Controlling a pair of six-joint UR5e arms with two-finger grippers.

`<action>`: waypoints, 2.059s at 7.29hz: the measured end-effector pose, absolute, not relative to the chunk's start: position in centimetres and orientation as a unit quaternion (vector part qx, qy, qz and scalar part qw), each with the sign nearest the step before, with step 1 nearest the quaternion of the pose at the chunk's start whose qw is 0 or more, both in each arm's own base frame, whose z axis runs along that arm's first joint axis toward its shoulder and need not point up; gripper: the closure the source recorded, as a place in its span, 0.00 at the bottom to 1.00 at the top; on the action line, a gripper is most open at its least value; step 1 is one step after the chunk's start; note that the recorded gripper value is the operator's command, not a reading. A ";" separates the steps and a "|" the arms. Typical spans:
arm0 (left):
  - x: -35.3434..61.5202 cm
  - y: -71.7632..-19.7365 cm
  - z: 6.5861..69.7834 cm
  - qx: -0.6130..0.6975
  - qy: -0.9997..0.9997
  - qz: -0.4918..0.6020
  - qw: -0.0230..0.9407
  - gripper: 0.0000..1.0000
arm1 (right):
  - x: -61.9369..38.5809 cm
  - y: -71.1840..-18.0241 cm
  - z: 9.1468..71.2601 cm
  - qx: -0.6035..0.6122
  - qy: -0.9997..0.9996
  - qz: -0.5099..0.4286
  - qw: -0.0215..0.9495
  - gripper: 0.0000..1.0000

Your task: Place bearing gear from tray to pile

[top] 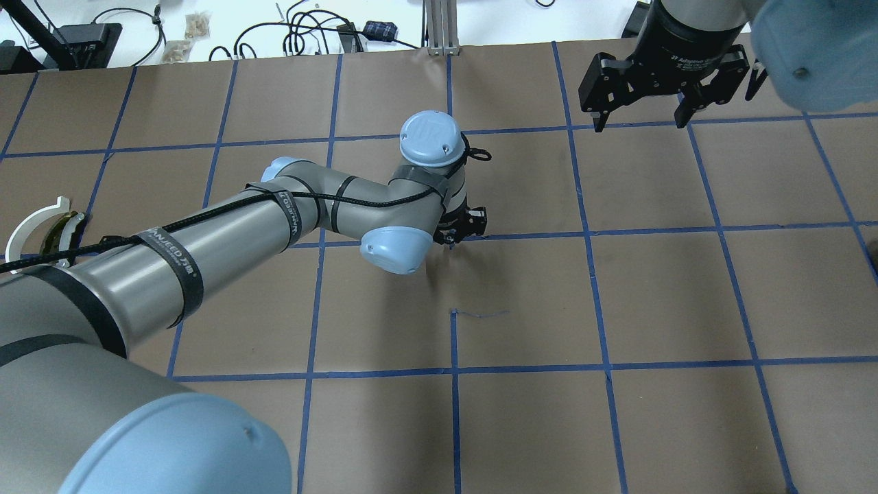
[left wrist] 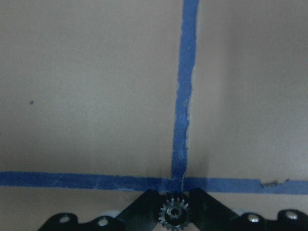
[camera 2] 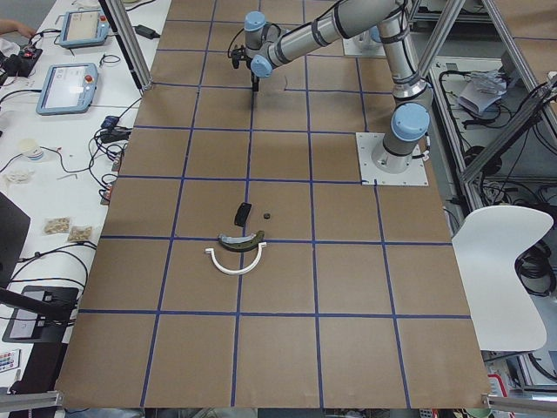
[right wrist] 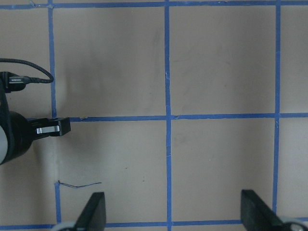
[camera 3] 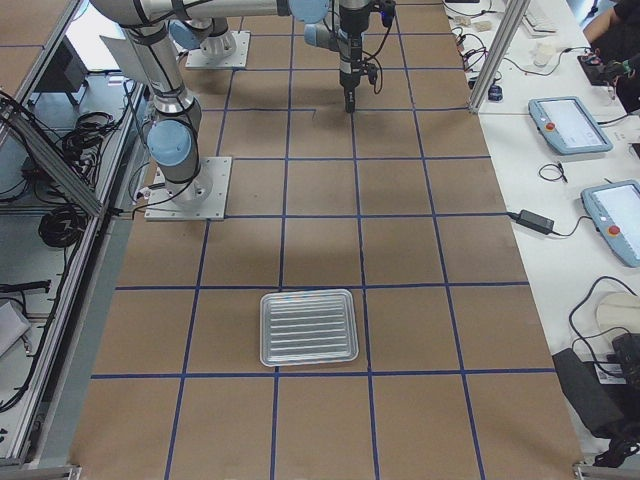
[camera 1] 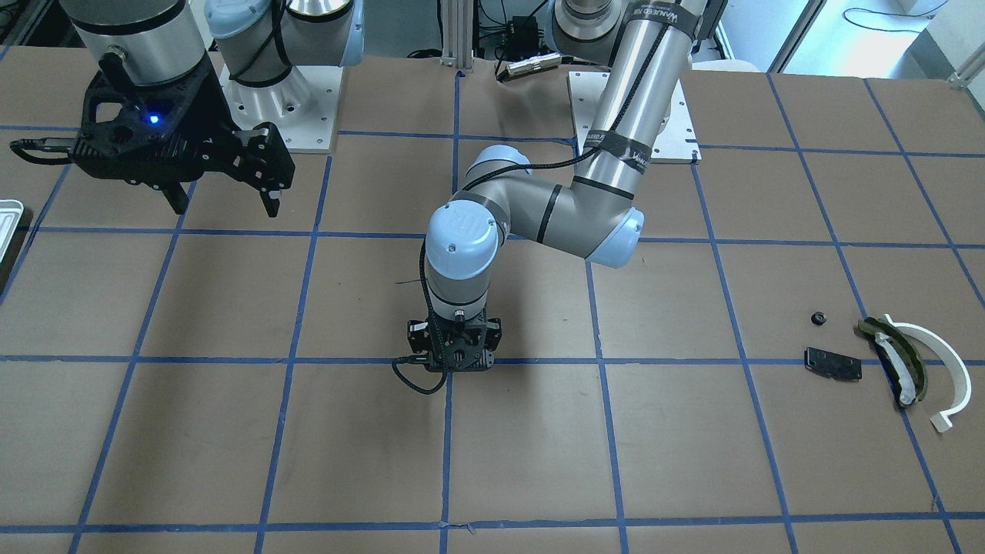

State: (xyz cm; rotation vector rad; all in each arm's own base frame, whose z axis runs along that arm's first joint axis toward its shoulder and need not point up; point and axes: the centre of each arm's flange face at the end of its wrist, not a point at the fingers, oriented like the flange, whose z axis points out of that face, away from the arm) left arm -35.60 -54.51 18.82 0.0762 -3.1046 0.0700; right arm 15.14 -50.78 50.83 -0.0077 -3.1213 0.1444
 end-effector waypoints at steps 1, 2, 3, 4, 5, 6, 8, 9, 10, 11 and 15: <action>-32.4 -56.0 21.3 0.026 -0.999 0.019 0.011 0.95 | 15.1 -50.8 50.8 -0.002 -0.999 0.046 0.008 0.00; -27.3 -57.6 24.2 0.025 -1.000 0.008 0.003 0.95 | 15.1 -50.7 50.9 -0.002 -0.999 0.046 0.009 0.00; -21.1 -58.7 27.5 0.014 -1.000 -0.004 -0.005 0.95 | 15.1 -50.7 50.9 -0.002 -0.999 0.047 0.010 0.00; -15.1 -58.8 30.2 0.005 -1.000 -0.017 -0.017 0.95 | 15.1 -50.7 50.9 -0.002 -0.999 0.047 0.010 0.00; -9.9 -58.4 32.2 0.004 -0.999 -0.027 -0.025 0.95 | 15.1 -50.7 50.9 -0.001 -0.999 0.047 0.010 0.00; -5.3 -57.9 33.5 0.002 -0.999 -0.032 -0.027 0.95 | 15.1 -50.7 50.9 -0.001 -0.999 0.046 0.010 0.00; 3.4 -56.3 33.0 -0.019 -0.998 -0.049 -0.018 0.95 | 15.1 -50.7 50.9 0.000 -0.999 0.046 0.010 0.00; 8.2 -54.9 31.9 -0.032 -0.998 -0.060 -0.008 0.95 | 15.1 -50.7 50.9 0.000 -0.999 0.046 0.010 0.00; 12.9 -53.4 30.9 -0.038 -0.997 -0.069 0.003 0.95 | 15.1 -50.7 50.9 0.000 -0.999 0.046 0.010 0.00; 17.1 -51.7 29.5 -0.039 -0.996 -0.078 0.017 0.95 | 15.1 -50.7 50.9 0.000 -0.999 0.046 0.010 0.00; 22.5 -48.9 22.2 -0.052 -0.997 -0.057 0.022 0.93 | 15.1 -50.7 50.8 0.001 -0.999 0.046 0.011 0.00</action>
